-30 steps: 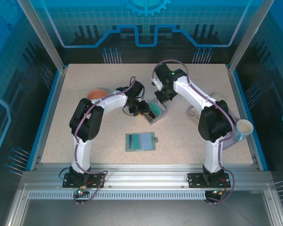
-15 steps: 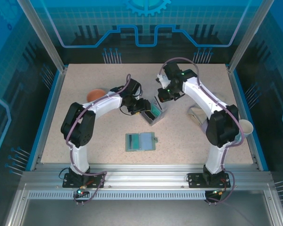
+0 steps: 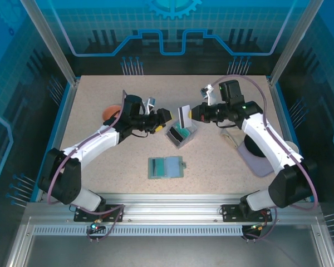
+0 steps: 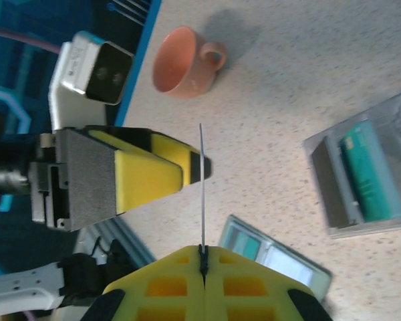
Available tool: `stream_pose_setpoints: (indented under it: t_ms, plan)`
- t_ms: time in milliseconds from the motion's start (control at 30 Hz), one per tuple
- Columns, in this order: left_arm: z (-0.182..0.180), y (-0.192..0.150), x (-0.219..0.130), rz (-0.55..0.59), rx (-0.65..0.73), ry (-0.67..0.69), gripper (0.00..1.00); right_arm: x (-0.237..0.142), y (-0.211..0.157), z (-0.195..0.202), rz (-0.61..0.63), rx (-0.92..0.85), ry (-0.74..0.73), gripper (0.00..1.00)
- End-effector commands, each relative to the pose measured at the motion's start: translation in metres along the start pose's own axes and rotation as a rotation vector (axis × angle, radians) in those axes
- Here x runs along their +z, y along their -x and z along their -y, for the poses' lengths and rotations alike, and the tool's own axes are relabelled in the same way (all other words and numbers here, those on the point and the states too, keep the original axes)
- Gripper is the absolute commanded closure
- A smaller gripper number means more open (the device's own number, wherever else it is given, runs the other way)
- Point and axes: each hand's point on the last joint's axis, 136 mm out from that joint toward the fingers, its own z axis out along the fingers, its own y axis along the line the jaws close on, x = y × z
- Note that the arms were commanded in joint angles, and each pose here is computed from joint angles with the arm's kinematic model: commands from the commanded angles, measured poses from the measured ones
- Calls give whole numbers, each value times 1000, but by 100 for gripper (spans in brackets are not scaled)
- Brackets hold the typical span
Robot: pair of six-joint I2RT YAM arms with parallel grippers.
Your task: Put the credit cards into the card holder
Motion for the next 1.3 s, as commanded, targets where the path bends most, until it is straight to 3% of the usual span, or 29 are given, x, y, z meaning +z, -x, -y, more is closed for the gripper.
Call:
stream_pose_setpoints:
  t_ms: [0, 400, 600, 700, 967, 1100, 1267]
  plan:
    - [31, -9, -5, -52, -18, -169, 30, -5, 2, -30, 13, 25, 162, 100]
    - [70, -15, -24, -67, 43, -310, 46, 5, -2, -32, -2, 60, 187, 100]
    - [50, -7, -30, 18, -15, -216, 36, 0, 2, -18, 38, 89, 119, 100]
    - [42, -4, -33, 59, -27, -190, 36, 1, 1, -16, 42, 104, 125, 100]
    - [67, -15, -31, -28, 25, -310, 39, 12, -5, -26, 25, 126, 191, 100]
    - [70, -16, -30, -46, 29, -318, 47, 15, -6, -30, 16, 126, 216, 100]
    - [63, -15, -26, -49, 10, -285, 46, 16, -5, -35, 9, 123, 248, 100]
